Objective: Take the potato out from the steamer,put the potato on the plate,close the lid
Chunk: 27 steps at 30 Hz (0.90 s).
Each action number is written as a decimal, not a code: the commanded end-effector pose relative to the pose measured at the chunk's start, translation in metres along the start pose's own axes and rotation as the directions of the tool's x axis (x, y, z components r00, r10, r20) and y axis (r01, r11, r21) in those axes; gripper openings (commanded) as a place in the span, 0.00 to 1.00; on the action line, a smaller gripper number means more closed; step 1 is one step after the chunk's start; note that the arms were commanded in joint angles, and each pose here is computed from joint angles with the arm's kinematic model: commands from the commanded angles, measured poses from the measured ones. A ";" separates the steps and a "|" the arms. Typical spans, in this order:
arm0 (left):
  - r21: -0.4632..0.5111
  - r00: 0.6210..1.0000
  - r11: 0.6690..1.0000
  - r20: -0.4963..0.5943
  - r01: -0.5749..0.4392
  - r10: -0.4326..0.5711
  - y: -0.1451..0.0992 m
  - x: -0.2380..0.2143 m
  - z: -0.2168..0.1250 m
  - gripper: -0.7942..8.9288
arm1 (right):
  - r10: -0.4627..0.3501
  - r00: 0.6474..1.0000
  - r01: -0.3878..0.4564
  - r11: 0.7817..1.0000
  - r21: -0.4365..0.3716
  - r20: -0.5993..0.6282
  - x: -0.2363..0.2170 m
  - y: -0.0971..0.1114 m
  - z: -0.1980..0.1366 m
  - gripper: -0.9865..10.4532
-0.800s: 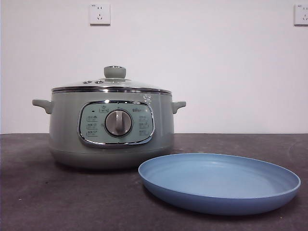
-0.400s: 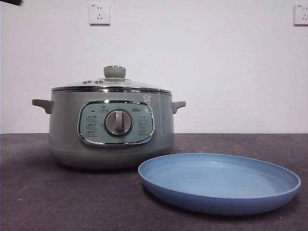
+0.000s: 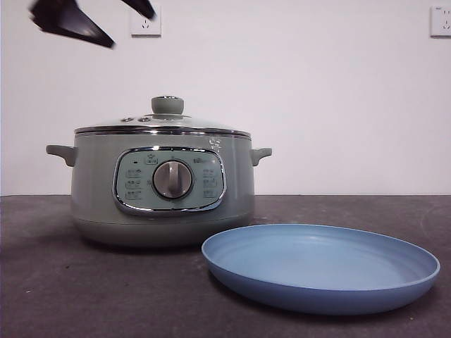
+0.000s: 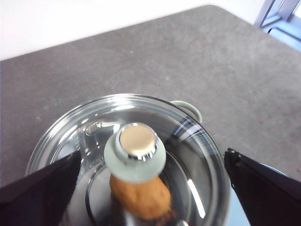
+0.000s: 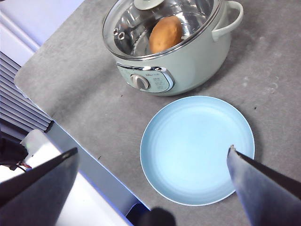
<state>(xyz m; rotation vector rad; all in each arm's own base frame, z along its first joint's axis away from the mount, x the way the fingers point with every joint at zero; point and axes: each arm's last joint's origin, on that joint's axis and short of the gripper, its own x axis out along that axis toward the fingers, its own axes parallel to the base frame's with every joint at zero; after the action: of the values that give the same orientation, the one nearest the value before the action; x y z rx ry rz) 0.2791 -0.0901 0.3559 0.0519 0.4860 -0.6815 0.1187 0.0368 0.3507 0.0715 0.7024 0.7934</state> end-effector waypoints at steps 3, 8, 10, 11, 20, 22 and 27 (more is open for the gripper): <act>0.037 0.999 0.999 -0.045 0.004 -0.002 0.005 0.040 0.009 0.77 | 0.001 1.000 -0.001 1.000 0.001 0.005 0.000 0.000 0.001 0.66; 0.056 0.996 0.998 -0.091 -0.001 0.006 0.007 0.072 0.009 0.77 | 0.001 1.000 -0.001 1.000 0.000 0.005 0.000 0.000 0.001 0.66; 0.059 0.994 0.998 -0.108 -0.010 0.016 0.008 0.080 0.005 0.77 | 0.000 1.000 0.000 1.000 0.000 0.005 0.000 0.000 0.001 0.66; 0.067 0.993 0.998 -0.121 -0.010 0.018 0.008 0.085 0.003 0.77 | 0.000 1.000 0.000 1.000 0.000 0.005 0.000 0.000 0.001 0.66; 0.058 0.979 0.998 -0.203 -0.004 0.016 0.007 0.103 -0.011 0.76 | -0.003 1.000 0.003 1.000 0.002 0.003 0.000 0.000 0.001 0.66; 0.056 0.976 0.998 -0.216 0.000 0.012 0.006 0.105 -0.013 0.76 | -0.003 1.000 0.003 1.000 0.002 0.003 0.000 0.000 0.001 0.66; 0.056 0.975 0.998 -0.221 -0.001 0.013 0.005 0.105 -0.013 0.75 | -0.003 1.000 0.003 1.000 0.002 0.002 0.001 -0.001 0.001 0.66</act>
<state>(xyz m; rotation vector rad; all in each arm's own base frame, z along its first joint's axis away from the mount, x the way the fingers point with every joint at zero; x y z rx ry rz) 0.3463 -0.1440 0.2992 0.1708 0.6784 -0.6799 0.1195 0.0369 0.3504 0.0714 0.7052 0.7914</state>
